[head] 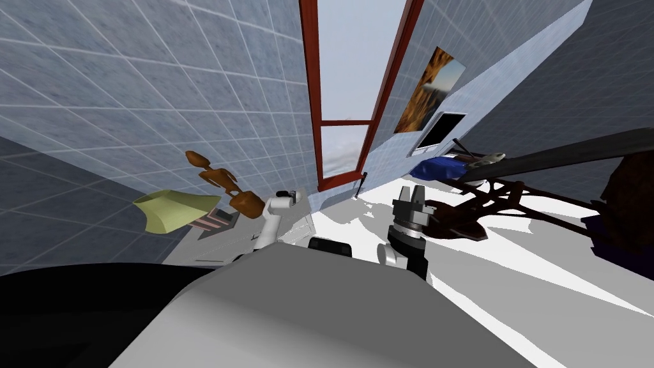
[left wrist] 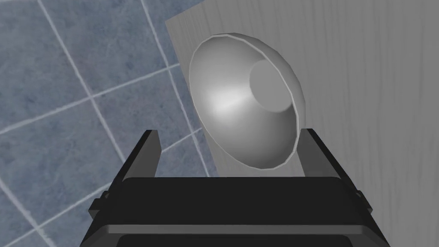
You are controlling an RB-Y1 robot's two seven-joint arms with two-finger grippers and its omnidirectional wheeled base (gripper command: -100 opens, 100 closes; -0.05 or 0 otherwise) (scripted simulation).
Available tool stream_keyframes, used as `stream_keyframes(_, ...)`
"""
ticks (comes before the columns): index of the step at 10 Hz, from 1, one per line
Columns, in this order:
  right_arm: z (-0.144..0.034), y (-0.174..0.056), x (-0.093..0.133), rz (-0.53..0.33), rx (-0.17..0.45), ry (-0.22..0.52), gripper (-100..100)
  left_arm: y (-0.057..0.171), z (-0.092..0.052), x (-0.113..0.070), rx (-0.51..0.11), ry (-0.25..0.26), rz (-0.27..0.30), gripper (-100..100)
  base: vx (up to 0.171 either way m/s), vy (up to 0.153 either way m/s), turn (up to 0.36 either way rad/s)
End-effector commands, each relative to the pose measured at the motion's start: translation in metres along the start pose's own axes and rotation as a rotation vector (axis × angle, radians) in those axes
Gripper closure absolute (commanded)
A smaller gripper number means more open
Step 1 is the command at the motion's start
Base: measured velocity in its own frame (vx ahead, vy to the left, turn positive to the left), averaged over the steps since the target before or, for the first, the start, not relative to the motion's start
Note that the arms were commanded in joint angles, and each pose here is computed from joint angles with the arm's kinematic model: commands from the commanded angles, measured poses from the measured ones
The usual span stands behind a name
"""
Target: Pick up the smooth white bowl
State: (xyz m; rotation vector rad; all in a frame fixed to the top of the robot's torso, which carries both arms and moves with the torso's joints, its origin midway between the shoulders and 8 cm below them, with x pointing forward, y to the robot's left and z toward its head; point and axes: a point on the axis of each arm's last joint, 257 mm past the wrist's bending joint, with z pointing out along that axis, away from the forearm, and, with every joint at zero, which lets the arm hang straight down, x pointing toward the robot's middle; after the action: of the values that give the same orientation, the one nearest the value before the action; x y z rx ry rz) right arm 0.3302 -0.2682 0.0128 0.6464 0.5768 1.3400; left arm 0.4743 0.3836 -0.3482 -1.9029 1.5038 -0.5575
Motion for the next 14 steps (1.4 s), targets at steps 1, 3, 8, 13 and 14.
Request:
stream_keyframes(1, 0.0, 0.0, 0.0, 0.0, 0.0, 0.0, 0, 0.019, 0.006, 0.001, -0.071, 0.004, -0.015, -100, 0.043, 0.033, 0.027)
stream_keyframes(3, 0.0, 0.0, 0.0, 0.0, 0.0, 0.0, 0, 0.039, 0.011, 0.002, -0.148, 0.01, -0.032, -100, 0.056, 0.043, 0.022)
stream_keyframes(8, 0.0, 0.0, 0.0, 0.0, 0.0, 0.0, 0, 0.068, 0.015, 0.001, -0.24, 0.015, -0.049, 0, 0.037, 0.03, 0.012)
stream_keyframes(13, 0.0, 0.0, 0.0, 0.0, 0.0, 0.0, 0, 0.078, 0.025, 0.003, -0.239, 0.016, -0.047, 100, 0.024, 0.008, 0.003)
stream_keyframes(14, 0.0, 0.0, 0.0, 0.0, 0.0, 0.0, 0, 0.078, 0.025, 0.003, -0.239, 0.016, -0.047, 100, -0.005, -0.002, 0.013)
